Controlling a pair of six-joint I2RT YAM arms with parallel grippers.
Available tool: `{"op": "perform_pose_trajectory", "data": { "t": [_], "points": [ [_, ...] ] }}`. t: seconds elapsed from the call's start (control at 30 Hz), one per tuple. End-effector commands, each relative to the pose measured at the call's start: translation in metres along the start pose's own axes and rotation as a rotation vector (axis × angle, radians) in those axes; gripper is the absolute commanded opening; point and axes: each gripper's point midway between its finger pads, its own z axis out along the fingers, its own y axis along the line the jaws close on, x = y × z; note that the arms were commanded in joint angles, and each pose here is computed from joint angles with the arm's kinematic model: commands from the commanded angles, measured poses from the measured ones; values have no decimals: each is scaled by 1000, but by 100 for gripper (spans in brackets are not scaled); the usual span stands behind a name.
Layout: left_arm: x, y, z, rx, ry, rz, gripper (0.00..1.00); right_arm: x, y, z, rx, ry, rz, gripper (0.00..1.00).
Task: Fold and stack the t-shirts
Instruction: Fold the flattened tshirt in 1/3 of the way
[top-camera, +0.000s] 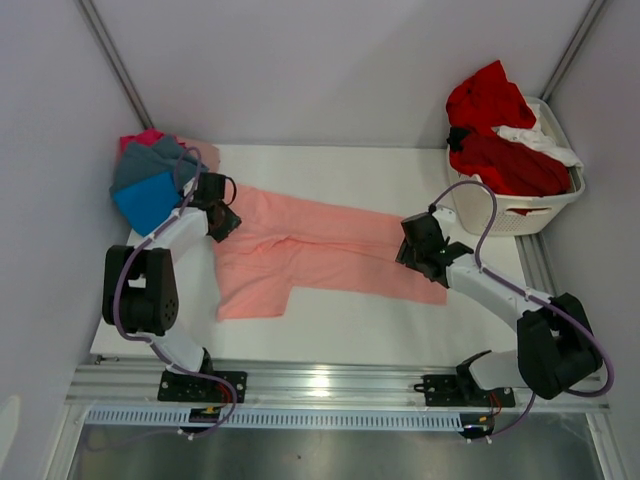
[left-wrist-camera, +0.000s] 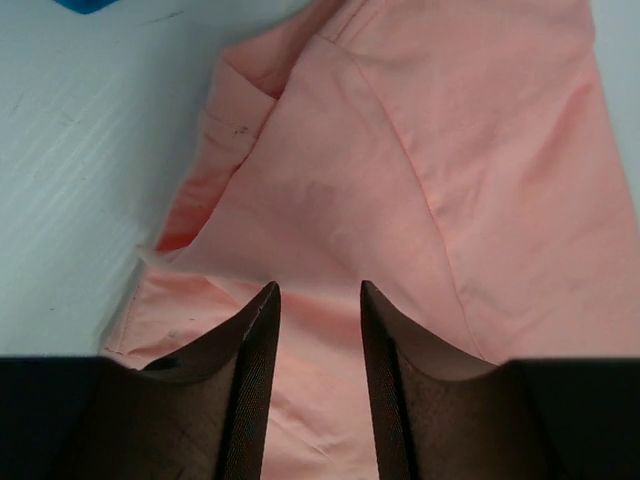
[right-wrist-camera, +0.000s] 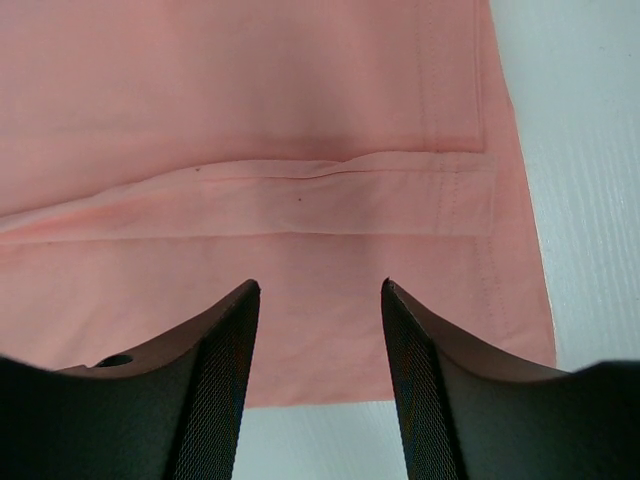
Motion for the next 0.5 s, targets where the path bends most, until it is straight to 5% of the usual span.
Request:
{"op": "perform_pose_trajectory", "data": {
  "t": [0.0,0.27,0.43,0.47],
  "points": [
    [-11,-19,-5,70,-4,10,41,-10,2,1,-8,-57,5,56],
    [4,-29,1,103,58,73,36,-27,6,45,48,-92,4,55],
    [5,-40,-1,142,59,113,17,-47,24,80,42,-85,7,38],
    [7,-41,0,144,65,116,6,-51,27,84,34,-86,8,33]
  ]
}}
